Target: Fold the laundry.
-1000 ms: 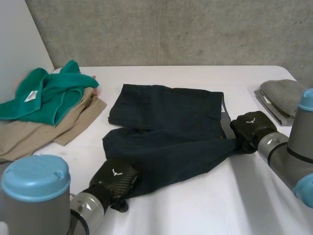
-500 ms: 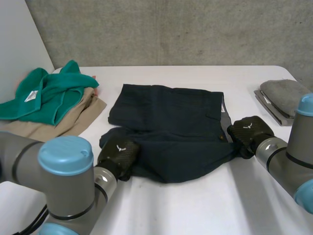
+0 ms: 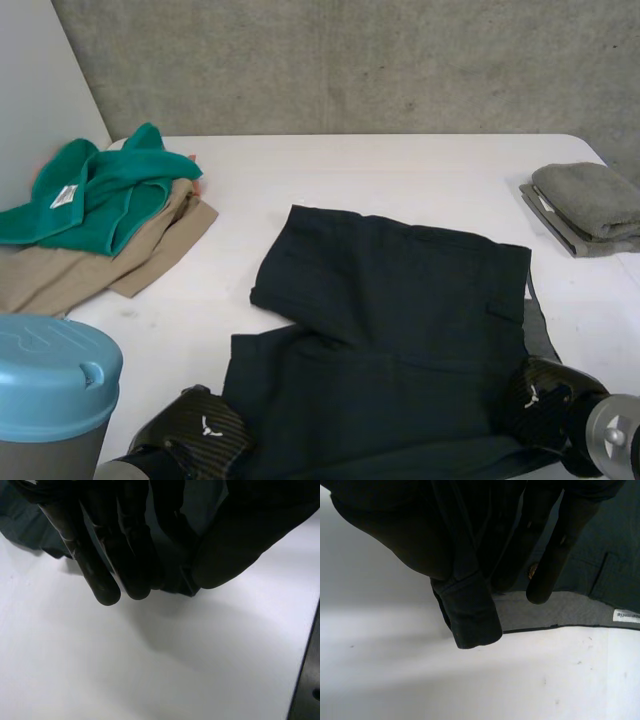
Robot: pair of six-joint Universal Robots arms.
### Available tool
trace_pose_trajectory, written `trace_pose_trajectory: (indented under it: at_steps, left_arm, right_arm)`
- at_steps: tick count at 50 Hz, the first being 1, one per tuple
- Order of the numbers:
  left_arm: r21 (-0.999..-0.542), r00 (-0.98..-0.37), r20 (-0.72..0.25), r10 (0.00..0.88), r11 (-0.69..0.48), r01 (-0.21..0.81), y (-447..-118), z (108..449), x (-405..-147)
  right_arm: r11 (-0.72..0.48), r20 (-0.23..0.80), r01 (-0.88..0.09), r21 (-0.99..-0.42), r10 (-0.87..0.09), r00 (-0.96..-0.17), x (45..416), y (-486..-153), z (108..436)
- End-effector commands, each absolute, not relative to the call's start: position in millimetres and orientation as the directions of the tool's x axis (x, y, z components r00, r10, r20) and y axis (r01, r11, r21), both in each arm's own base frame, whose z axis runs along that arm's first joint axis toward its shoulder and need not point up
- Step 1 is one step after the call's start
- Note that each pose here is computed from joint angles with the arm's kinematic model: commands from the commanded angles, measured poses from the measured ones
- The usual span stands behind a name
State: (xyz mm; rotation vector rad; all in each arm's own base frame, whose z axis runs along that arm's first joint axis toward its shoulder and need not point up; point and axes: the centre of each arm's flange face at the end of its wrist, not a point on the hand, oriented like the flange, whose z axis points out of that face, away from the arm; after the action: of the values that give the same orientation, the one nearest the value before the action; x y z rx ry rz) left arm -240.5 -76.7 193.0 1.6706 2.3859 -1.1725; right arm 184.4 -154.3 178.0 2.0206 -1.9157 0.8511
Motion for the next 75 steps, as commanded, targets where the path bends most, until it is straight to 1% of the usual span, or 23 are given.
trace_pose_trajectory:
  at_steps: [1,2,3,4,5,6,11,13,18,22,27,33,40,42,45,49,50,53,54,57,61,66,75]
  left_arm:
    - [-0.705,-0.537,-0.457,0.709,0.079,0.705,-135,200,-278]
    - [-0.721,-0.554,-0.463,0.692,0.069,0.689,-144,201,-282]
    - [-0.752,-0.588,-0.474,0.655,0.046,0.658,-166,203,-291]
    - [-0.752,-0.588,-0.474,0.655,0.046,0.657,-166,203,-291]
    - [-0.79,-0.628,-0.485,0.609,0.003,0.613,-194,203,-306]
    - [-0.803,-0.643,-0.49,0.589,-0.018,0.596,-206,202,-312]
    - [-0.842,-0.694,-0.516,0.503,-0.148,0.519,-257,193,-346]
    - [-0.837,-0.697,-0.535,0.478,-0.187,0.515,-269,189,-354]
    - [-0.78,-0.7,-0.625,0.345,-0.317,0.54,-309,172,-371]
    - [-0.738,-0.7,-0.664,0.262,-0.381,0.557,-328,158,-378]
    - [-0.727,-0.732,-0.651,0.199,-0.441,0.527,-345,157,-388]
    - [-0.724,-0.736,-0.65,0.19,-0.45,0.523,-361,136,-396]
    - [-0.729,-0.74,-0.642,0.202,-0.46,0.507,-360,136,-397]
    - [-0.753,-0.777,-0.597,0.2,-0.472,0.458,-353,168,-395]
    - [-0.784,-0.809,-0.547,0.215,-0.47,0.405,-344,193,-386]
    - [-0.825,-0.834,-0.488,0.259,-0.448,0.344,-320,218,-372]
    - [-0.835,-0.835,-0.477,0.276,-0.438,0.332,-309,225,-368]
    - [-0.848,-0.829,-0.472,0.3,-0.413,0.333,-293,226,-360]
    - [-0.856,-0.819,-0.475,0.322,-0.386,0.345,-282,222,-353]
    - [-0.868,-0.808,-0.47,0.356,-0.351,0.35,-265,219,-346]
    - [-0.895,-0.797,-0.438,0.416,-0.283,0.345,-243,205,-337]
    - [-0.921,-0.795,-0.39,0.464,-0.195,0.338,-226,184,-328]
    - [-0.926,-0.796,-0.376,0.474,-0.168,0.337,-225,176,-325]
  right_arm:
    - [-0.102,0.673,-0.941,-0.322,-0.724,-0.152,193,-191,190]
    - [-0.093,0.689,-0.933,-0.347,-0.7,-0.186,195,-198,192]
    - [-0.065,0.699,-0.914,-0.401,-0.667,-0.259,199,-214,193]
    - [-0.054,0.699,-0.904,-0.424,-0.654,-0.288,200,-221,192]
    - [-0.039,0.697,-0.883,-0.467,-0.63,-0.341,204,-235,191]
    - [-0.024,0.692,-0.863,-0.505,-0.608,-0.388,208,-249,190]
    - [-0.01,0.703,-0.827,-0.563,-0.533,-0.472,216,-283,188]
    - [-0.026,0.723,-0.82,-0.571,-0.49,-0.487,221,-296,185]
    - [-0.069,0.799,-0.82,-0.569,-0.282,-0.531,232,-339,180]
    - [-0.106,0.807,-0.807,-0.582,-0.196,-0.556,237,-360,174]
    - [-0.137,0.807,-0.796,-0.59,-0.15,-0.572,243,-377,163]
    - [-0.154,0.804,-0.789,-0.595,-0.127,-0.581,250,-401,148]
    - [-0.153,0.781,-0.766,-0.624,-0.101,-0.616,252,-411,148]
    - [-0.153,0.749,-0.734,-0.661,-0.091,-0.656,249,-409,162]
    - [-0.163,0.697,-0.679,-0.715,-0.09,-0.712,243,-398,191]
    - [-0.138,0.652,-0.637,-0.758,-0.16,-0.741,232,-367,231]
    - [-0.105,0.636,-0.63,-0.769,-0.224,-0.739,229,-351,235]
    - [-0.032,0.587,-0.614,-0.789,-0.335,-0.737,225,-333,228]
    - [0.039,0.541,-0.601,-0.798,-0.391,-0.745,218,-325,221]
    - [0.173,0.449,-0.576,-0.799,-0.465,-0.763,204,-311,204]
    - [0.272,0.368,-0.558,-0.784,-0.521,-0.77,196,-293,183]
    - [0.249,0.368,-0.552,-0.796,-0.525,-0.767,193,-289,163]
    - [0.206,0.401,-0.551,-0.808,-0.493,-0.772,192,-302,142]
